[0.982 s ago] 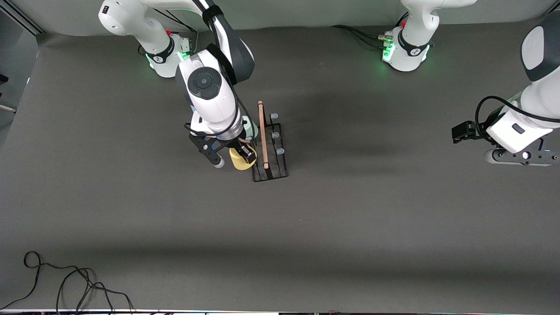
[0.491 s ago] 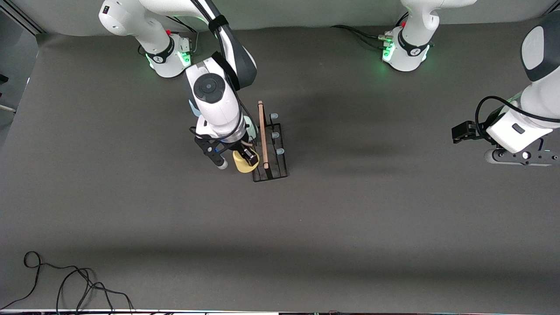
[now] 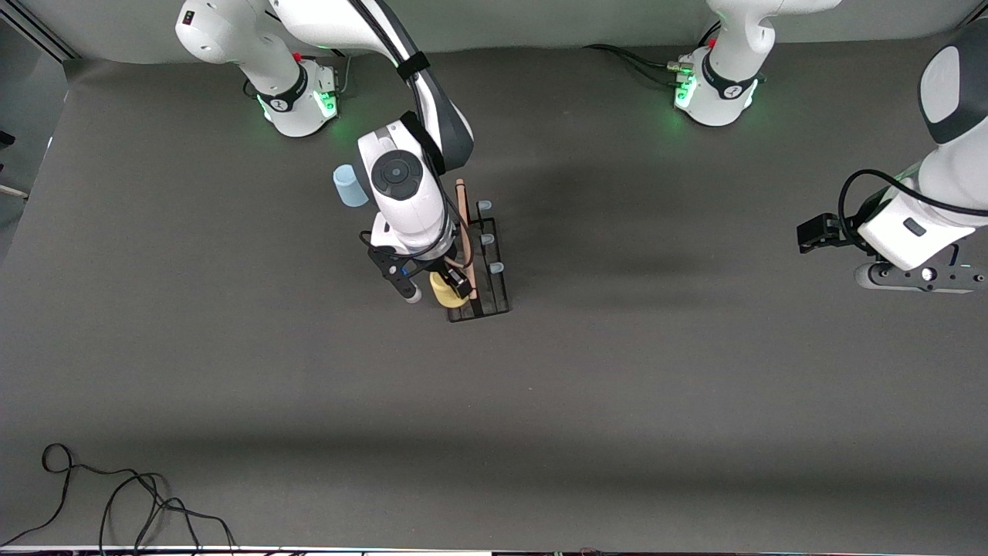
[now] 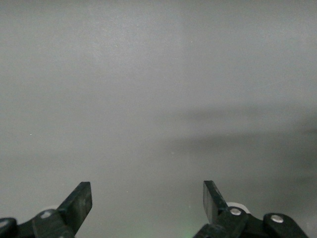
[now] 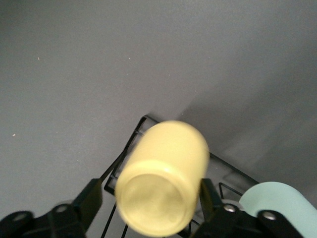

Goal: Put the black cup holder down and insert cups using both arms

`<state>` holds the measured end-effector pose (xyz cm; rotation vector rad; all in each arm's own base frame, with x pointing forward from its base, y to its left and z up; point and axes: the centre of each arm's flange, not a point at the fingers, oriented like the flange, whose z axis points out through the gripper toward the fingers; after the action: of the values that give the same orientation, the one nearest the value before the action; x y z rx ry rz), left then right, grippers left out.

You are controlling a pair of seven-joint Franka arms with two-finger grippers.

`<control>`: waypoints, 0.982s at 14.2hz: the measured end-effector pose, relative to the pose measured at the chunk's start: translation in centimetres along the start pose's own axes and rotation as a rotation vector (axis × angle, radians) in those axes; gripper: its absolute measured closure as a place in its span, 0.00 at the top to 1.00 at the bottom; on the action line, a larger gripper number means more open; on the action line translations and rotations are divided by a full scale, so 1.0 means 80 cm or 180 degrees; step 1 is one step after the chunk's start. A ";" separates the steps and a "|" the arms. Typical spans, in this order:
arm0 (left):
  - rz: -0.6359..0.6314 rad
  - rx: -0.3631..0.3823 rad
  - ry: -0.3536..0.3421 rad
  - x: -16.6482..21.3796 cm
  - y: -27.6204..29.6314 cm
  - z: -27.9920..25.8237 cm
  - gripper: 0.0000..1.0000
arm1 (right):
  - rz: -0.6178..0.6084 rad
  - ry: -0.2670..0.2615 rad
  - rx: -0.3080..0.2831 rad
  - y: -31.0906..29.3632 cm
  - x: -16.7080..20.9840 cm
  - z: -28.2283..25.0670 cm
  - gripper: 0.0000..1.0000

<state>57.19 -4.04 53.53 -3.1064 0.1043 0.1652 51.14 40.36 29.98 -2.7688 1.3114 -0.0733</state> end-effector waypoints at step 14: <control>0.0000 0.0000 0.0002 0.000 0.000 0.000 1.00 | -0.1062 -0.0327 -0.0280 0.040 0.136 -0.367 1.00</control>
<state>57.20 -4.05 53.52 -3.1065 0.1044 0.1640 53.37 28.47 59.07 -2.9915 0.8395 0.1088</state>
